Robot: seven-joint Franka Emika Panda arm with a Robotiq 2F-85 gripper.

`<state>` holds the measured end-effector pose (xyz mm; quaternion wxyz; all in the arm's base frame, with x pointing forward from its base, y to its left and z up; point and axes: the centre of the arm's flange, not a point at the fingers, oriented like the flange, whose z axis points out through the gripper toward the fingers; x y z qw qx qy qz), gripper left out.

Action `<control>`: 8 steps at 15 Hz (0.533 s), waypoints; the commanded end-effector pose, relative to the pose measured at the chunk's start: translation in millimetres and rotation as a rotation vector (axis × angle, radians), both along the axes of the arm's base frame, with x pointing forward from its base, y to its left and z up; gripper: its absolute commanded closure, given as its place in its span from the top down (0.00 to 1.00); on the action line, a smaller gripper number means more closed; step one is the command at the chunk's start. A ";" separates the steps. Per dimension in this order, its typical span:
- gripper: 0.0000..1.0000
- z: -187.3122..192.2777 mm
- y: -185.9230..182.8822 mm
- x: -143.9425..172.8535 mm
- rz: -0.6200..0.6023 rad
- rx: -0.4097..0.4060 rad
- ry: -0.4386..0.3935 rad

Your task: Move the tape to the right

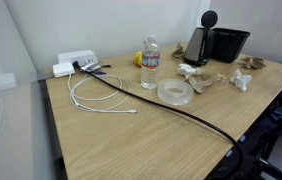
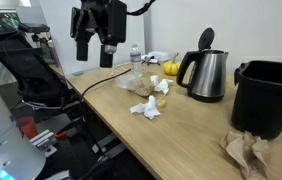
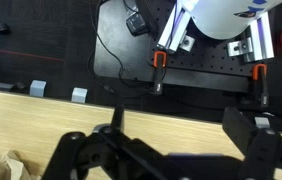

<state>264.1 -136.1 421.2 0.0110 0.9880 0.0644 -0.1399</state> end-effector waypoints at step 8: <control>1.00 -19.0 73.1 30.0 0.152 0.125 -0.053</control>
